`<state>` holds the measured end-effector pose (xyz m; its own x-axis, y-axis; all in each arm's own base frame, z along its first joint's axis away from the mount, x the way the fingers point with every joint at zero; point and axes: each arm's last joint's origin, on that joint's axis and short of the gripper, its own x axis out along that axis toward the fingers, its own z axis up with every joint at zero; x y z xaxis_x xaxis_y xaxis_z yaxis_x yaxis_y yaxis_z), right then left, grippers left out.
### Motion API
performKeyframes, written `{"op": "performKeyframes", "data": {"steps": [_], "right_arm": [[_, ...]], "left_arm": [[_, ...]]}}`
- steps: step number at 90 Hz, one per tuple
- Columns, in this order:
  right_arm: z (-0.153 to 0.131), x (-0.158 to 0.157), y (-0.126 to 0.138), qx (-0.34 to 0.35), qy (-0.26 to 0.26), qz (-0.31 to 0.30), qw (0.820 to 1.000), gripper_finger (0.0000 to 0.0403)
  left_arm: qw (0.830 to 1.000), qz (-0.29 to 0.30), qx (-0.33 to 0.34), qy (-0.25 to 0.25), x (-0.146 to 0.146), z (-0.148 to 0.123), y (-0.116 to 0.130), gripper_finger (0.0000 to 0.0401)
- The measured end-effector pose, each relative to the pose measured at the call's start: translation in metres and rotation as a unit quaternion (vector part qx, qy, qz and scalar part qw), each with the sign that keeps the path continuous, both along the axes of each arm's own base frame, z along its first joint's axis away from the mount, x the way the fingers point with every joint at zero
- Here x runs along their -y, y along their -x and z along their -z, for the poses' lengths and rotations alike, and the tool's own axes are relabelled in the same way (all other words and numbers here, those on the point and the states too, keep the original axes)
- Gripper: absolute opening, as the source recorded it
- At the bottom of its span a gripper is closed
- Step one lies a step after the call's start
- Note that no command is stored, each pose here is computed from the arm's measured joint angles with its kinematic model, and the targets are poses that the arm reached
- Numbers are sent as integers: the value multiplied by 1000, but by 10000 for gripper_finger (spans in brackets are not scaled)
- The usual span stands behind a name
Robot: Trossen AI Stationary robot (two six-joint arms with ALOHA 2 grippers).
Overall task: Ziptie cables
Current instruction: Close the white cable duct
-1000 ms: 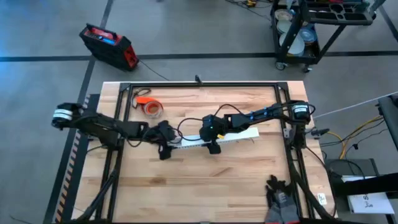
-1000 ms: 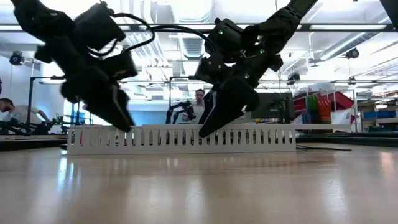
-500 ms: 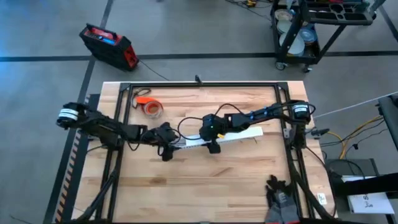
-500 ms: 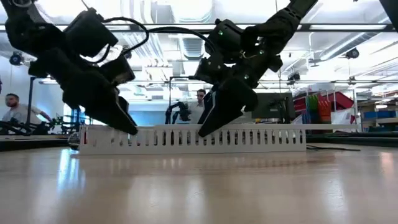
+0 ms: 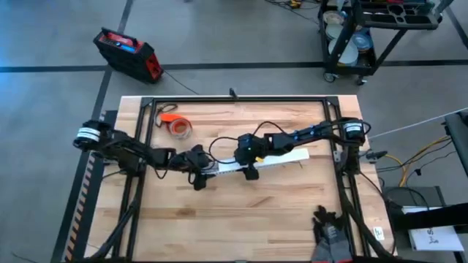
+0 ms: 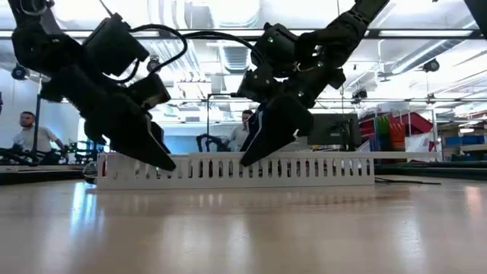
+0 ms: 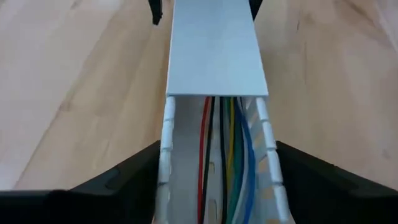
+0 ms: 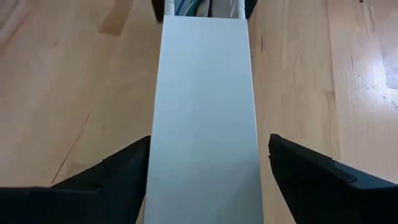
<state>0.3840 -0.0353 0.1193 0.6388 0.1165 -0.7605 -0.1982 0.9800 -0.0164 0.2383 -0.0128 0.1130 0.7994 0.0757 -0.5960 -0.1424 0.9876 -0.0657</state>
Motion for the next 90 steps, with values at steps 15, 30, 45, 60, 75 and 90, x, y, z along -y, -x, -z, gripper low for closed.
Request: {"op": "performKeyframes", "data": {"steps": [15,30,45,60,75,90], "right_arm": [[2,0,1,8,0,-2,1000,301],[2,0,1,9,1,-2,1000,306],[2,0,1,12,5,-3,1000,297],[2,0,1,12,5,-4,1000,288],[2,0,1,12,5,-3,1000,281],[2,0,1,11,2,0,1000,274]], "left_arm": [[1000,-17,15,-9,8,16,-7,272],[999,-23,45,-8,9,20,-9,272],[997,-33,64,-17,8,20,-4,272],[997,-36,61,-31,8,20,-4,271],[998,-30,46,-41,8,19,-7,271],[998,-28,-1,-48,9,17,-16,258]]}}
